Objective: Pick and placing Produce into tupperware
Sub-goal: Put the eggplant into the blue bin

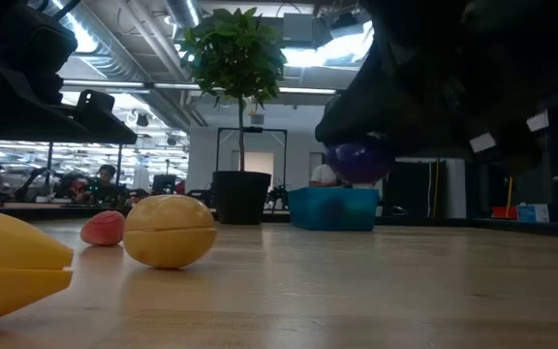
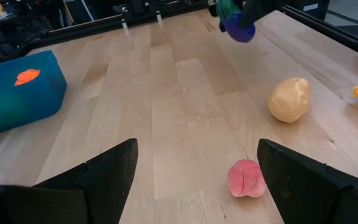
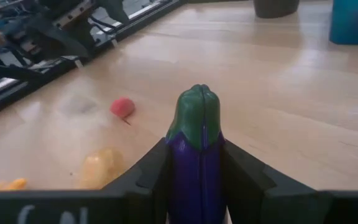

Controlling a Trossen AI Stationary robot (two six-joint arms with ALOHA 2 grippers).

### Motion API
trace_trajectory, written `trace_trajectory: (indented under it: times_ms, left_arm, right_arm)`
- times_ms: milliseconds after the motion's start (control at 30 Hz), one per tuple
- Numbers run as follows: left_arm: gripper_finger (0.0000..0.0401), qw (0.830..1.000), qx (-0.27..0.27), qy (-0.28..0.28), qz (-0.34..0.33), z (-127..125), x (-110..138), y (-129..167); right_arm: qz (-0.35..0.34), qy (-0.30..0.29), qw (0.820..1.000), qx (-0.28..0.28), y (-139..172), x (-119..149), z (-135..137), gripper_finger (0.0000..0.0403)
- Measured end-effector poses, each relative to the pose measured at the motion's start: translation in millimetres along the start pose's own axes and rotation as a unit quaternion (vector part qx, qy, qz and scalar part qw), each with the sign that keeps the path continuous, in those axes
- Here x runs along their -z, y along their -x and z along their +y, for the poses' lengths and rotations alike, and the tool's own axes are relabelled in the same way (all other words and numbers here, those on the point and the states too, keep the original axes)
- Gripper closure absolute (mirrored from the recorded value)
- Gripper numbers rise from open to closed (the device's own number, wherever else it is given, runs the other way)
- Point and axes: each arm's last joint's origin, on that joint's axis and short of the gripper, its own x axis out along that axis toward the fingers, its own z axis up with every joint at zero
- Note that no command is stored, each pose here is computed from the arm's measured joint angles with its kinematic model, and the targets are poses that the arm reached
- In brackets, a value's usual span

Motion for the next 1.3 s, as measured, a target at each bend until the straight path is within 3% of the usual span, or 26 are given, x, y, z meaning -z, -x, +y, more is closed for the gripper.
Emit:
trace_trajectory:
  times_ms: [267, 467, 667, 900, 1067, 1300]
  left_arm:
    - [0.0077, 1.0, 0.0, 0.0, 0.0, 0, 0, 0]
    - [0.0077, 1.0, 0.0, -0.001, 0.0, 0, 0, 0]
    - [0.0077, 1.0, 0.0, -0.001, 0.001, 0, 0, 0]
    - [0.0077, 1.0, 0.0, -0.003, 0.005, 0, 1, 0]
    - [0.0077, 1.0, 0.0, -0.003, 0.005, 0, 1, 0]
    - [0.0077, 1.0, 0.0, -0.003, 0.005, 0, 1, 0]
  right_arm:
    - [-0.023, 0.004, 1.0, -0.01, -3, -3, 7, 0.0287]
    - [-0.011, 0.055, 0.998, -0.03, -15, -32, 24, 0.0287]
    - [-0.014, 0.086, 0.996, -0.002, -41, -61, 21, 0.0287]
    - [-0.009, 0.074, 0.997, 0.033, -77, -78, 12, 0.0289]
    - [0.015, 0.099, 0.995, 0.011, -104, -94, 13, 0.0289]
    - [0.028, 0.145, 0.989, -0.013, -130, -141, 5, 0.0289]
